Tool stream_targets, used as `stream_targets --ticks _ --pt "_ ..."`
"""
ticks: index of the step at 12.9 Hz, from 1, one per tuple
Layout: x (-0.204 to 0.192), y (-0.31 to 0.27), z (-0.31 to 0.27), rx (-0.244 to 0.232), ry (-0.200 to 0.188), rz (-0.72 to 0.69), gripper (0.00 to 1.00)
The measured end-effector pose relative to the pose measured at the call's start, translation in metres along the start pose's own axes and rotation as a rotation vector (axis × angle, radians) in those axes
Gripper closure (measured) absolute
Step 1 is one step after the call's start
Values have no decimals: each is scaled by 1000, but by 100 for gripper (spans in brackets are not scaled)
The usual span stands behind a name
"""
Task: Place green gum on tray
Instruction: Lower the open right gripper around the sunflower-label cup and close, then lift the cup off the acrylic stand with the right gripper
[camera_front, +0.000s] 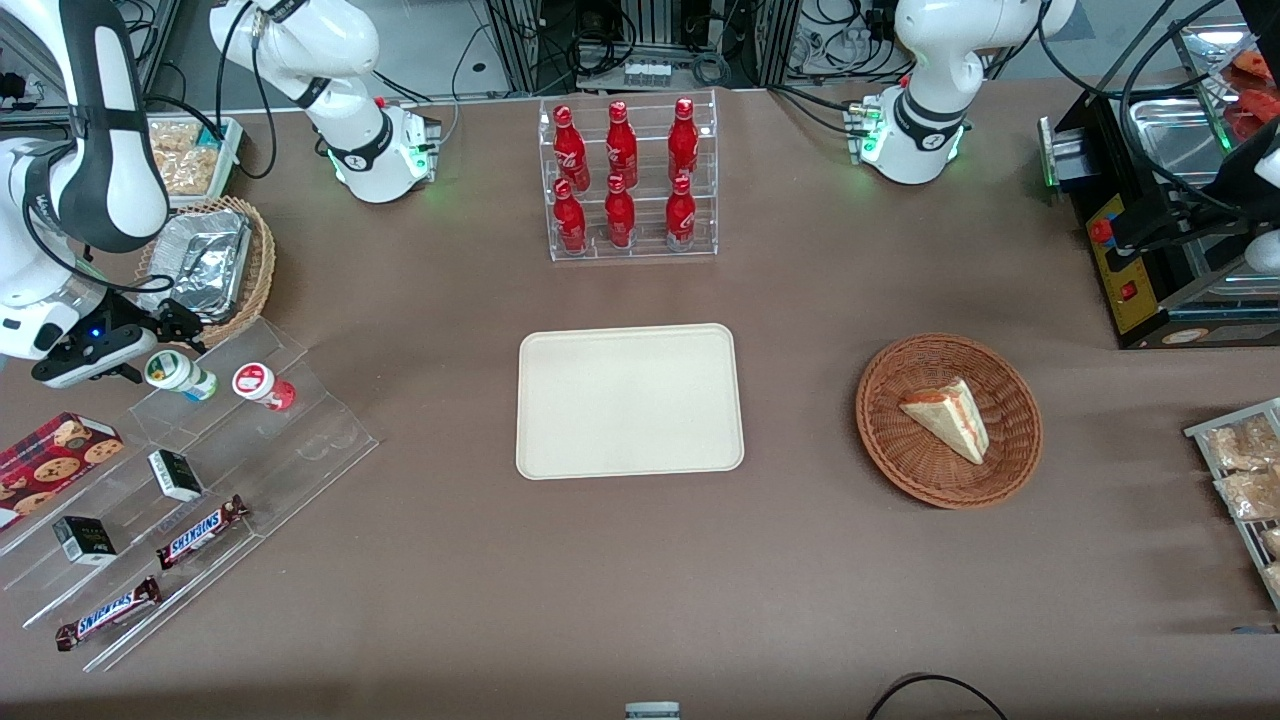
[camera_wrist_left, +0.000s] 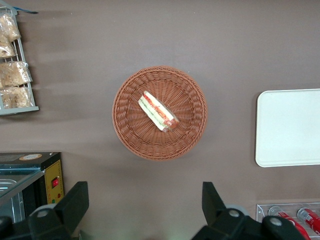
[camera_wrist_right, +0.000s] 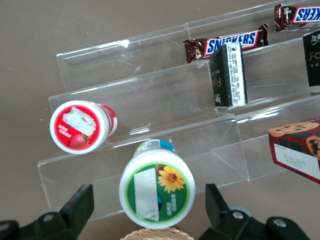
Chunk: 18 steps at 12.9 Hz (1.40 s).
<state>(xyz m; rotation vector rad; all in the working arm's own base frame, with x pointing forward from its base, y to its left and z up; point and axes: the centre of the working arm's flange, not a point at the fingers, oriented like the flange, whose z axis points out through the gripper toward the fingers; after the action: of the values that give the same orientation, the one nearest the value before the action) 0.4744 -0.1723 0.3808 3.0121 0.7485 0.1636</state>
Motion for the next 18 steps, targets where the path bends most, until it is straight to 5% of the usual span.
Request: stream_targets --ticks 7,11,18 --pt "-2 3 4 0 -3 -5 4" --pt "-1 2 4 0 -2 -7 42" --pt "16 3 -25 23 -18 -32 42"
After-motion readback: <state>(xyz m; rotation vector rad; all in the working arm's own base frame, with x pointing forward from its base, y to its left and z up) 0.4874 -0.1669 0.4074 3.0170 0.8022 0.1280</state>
